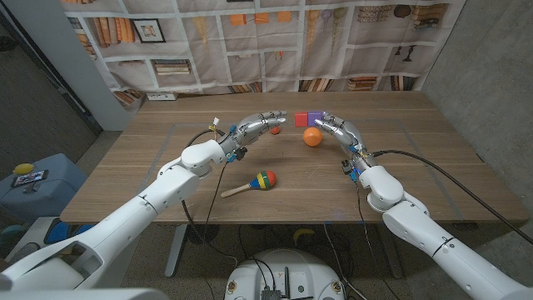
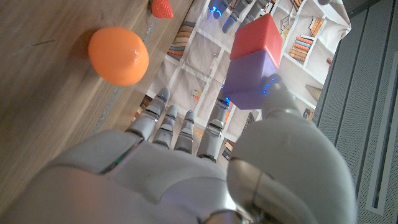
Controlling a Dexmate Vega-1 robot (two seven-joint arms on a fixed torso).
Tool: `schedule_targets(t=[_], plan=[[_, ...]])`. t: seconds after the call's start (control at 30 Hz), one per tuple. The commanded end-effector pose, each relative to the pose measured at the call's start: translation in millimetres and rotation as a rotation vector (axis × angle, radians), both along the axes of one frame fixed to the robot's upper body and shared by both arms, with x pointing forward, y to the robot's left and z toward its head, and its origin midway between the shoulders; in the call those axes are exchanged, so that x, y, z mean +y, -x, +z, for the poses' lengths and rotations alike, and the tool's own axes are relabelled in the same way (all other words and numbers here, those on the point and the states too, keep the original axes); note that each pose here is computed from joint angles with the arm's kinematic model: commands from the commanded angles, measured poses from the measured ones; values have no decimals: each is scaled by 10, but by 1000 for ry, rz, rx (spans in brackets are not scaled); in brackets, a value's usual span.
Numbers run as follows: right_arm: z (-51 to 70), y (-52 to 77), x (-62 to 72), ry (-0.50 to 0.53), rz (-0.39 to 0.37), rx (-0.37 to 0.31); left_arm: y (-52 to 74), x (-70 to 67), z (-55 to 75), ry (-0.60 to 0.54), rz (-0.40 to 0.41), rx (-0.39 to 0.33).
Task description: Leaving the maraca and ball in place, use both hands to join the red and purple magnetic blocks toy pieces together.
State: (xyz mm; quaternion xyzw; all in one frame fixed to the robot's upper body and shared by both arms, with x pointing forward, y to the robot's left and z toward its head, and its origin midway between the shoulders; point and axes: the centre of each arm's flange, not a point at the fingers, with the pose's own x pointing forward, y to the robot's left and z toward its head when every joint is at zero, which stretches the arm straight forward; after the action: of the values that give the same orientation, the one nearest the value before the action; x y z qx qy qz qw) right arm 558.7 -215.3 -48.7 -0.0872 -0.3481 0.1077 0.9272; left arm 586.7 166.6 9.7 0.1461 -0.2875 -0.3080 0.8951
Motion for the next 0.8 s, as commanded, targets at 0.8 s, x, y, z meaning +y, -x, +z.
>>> schedule_targets(t=[0.8], plan=[[27, 97, -370, 171, -125, -12, 116, 606, 38, 91, 179, -4]])
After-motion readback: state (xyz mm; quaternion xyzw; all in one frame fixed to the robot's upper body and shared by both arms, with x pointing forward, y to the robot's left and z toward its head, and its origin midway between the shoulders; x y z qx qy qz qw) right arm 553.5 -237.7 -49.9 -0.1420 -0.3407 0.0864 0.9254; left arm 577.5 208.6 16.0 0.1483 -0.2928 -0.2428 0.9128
